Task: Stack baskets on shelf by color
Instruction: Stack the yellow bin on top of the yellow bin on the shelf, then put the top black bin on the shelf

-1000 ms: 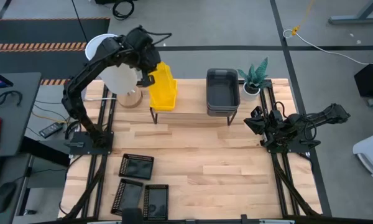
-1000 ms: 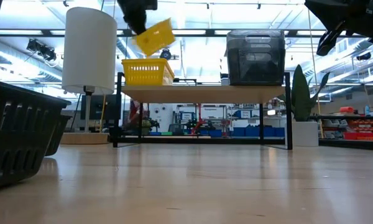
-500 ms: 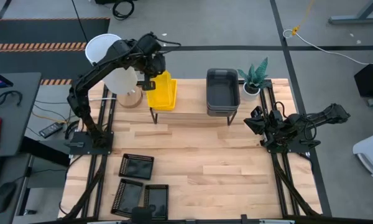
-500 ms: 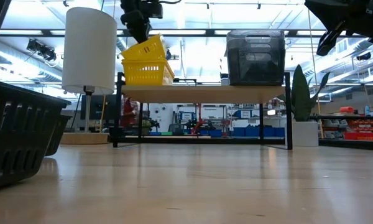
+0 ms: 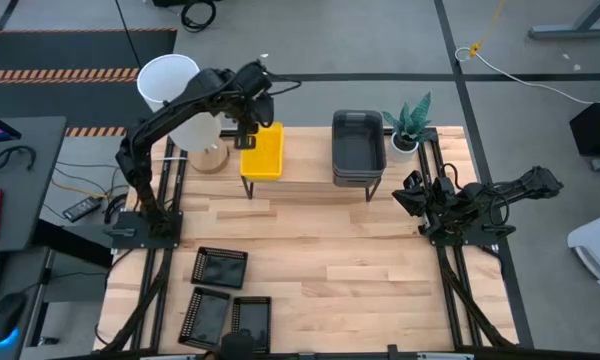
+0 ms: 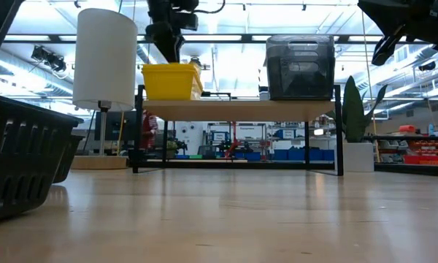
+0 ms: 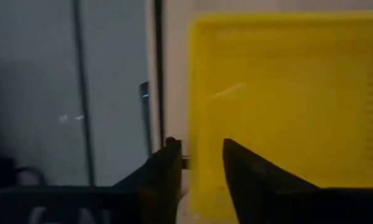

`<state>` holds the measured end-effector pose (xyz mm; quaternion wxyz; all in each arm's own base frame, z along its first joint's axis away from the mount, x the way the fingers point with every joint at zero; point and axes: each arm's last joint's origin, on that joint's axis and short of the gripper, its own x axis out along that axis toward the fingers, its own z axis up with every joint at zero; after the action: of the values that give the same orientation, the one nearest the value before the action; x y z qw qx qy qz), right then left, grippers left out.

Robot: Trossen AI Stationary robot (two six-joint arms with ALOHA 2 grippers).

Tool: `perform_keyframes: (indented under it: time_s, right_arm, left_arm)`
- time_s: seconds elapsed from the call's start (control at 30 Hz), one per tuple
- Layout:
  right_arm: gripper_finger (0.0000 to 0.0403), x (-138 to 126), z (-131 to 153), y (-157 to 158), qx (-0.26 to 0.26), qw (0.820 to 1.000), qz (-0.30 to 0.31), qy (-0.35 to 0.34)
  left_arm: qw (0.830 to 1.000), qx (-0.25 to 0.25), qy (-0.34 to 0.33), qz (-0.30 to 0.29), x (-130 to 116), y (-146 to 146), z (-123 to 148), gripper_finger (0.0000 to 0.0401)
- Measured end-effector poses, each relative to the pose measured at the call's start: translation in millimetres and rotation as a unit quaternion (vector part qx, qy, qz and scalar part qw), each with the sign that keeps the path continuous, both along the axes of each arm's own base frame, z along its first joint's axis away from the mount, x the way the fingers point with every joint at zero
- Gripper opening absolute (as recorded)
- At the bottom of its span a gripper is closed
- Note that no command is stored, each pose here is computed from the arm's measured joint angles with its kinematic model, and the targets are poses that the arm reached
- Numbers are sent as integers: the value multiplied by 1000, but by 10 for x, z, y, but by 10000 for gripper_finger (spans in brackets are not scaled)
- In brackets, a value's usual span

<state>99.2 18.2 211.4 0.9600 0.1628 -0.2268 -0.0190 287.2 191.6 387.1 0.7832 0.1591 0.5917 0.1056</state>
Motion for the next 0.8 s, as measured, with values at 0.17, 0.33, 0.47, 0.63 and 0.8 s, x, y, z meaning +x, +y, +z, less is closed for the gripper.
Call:
perform_keyframes:
  time_s: [0.17,0.33,0.47,0.63,0.8]
  right_arm:
    - [16,0,0,0,0,1000,0,0]
    - [16,0,0,0,0,1000,0,0]
    - [16,0,0,0,0,1000,0,0]
    - [16,0,0,0,0,1000,0,0]
    - [16,0,0,0,0,1000,0,0]
  left_arm:
    - [998,41,-39,30,-36,-87,164,173]
    - [992,-34,-122,30,-180,-233,352,175]
    - [961,-194,-196,-26,-286,-506,498,155]
    - [940,-307,-140,-49,-225,-843,409,129]
    - [936,-346,-43,-51,-31,-1237,131,119]
